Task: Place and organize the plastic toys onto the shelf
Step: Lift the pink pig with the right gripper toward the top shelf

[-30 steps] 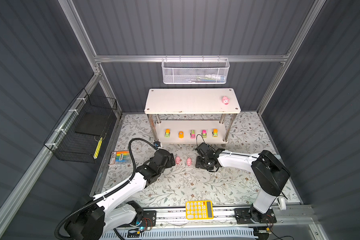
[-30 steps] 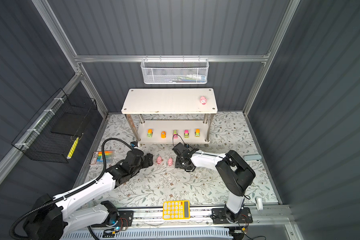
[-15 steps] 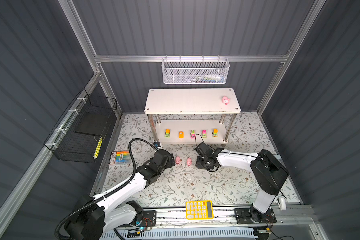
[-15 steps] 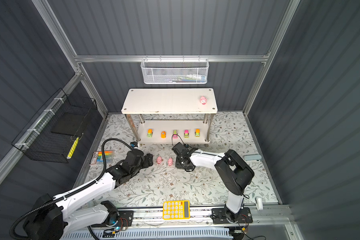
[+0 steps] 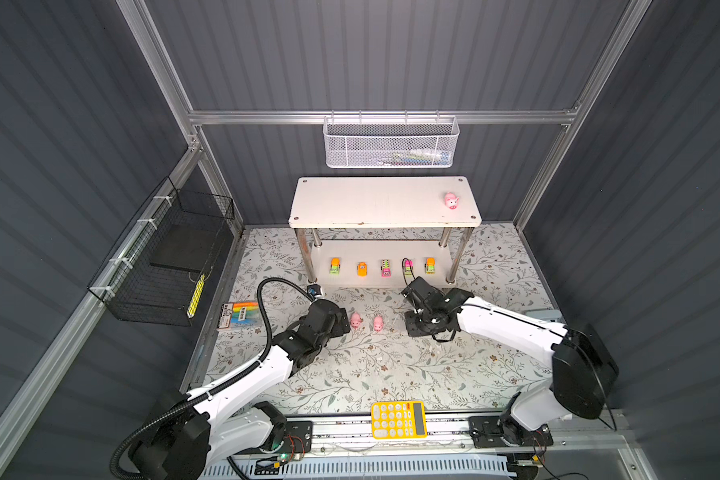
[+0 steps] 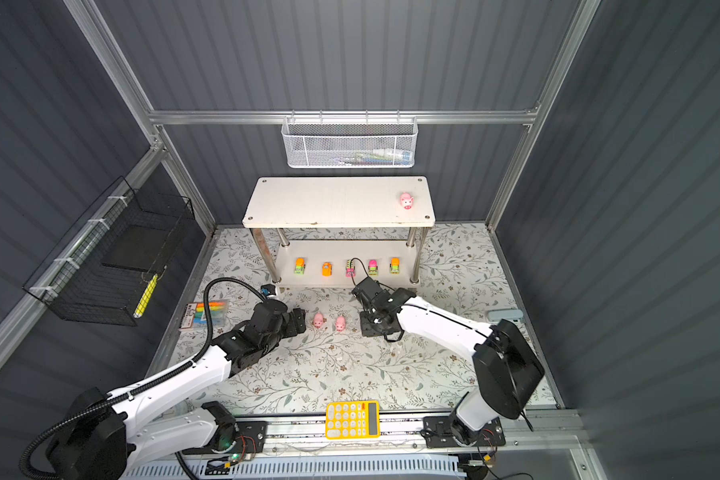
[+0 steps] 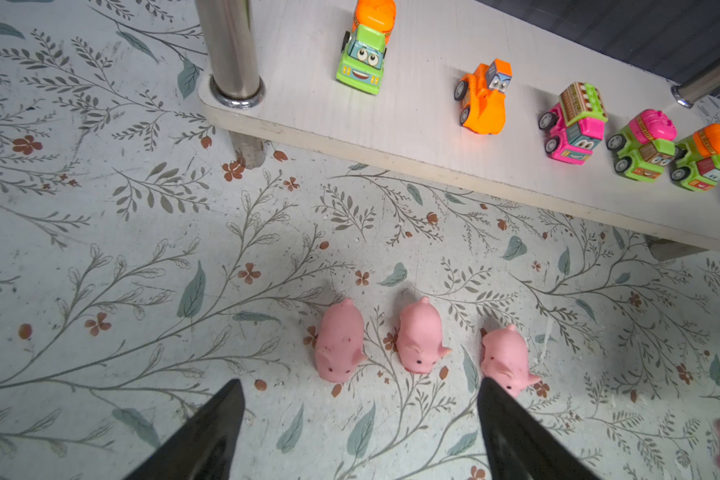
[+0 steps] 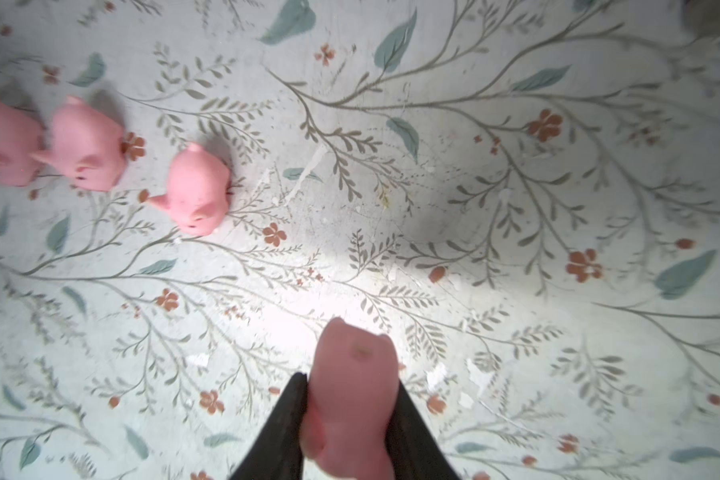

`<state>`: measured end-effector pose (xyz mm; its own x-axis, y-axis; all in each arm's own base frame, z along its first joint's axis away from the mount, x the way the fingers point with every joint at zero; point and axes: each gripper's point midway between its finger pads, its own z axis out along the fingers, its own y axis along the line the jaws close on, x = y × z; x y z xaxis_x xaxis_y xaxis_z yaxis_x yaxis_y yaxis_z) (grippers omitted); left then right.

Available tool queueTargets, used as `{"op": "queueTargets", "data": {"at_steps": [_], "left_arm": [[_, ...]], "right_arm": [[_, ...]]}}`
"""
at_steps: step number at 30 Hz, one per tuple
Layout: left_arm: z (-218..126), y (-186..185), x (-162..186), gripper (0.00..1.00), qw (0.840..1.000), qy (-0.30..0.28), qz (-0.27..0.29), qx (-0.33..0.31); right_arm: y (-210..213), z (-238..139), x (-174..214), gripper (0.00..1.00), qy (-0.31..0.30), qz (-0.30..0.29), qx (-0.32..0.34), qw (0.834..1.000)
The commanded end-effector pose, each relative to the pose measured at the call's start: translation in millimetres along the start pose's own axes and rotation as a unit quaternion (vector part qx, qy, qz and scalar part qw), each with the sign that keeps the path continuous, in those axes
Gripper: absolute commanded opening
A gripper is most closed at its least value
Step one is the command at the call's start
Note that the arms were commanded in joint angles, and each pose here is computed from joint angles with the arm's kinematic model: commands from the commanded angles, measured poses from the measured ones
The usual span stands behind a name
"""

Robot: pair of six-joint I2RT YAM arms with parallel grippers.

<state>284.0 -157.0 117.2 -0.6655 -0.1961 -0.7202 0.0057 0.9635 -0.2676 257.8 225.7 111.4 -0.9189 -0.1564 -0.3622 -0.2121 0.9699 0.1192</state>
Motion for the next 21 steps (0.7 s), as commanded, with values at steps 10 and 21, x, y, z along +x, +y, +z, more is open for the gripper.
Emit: {"op": "queueTargets", "data": {"at_steps": [10, 21], "left_arm": [[4.2, -3.7, -3.7, 0.88, 1.0, 0.001, 0.003, 0.003], [3.6, -0.4, 1.2, 0.88, 1.0, 0.004, -0.001, 0.003]], "right_arm": [[-11.0, -168.0, -46.7, 0.32, -0.065, -0.092, -0.003, 0.994], [-3.6, -241.4, -126.4, 0.31, -0.159, -0.122, 0.006, 0.98]]}}
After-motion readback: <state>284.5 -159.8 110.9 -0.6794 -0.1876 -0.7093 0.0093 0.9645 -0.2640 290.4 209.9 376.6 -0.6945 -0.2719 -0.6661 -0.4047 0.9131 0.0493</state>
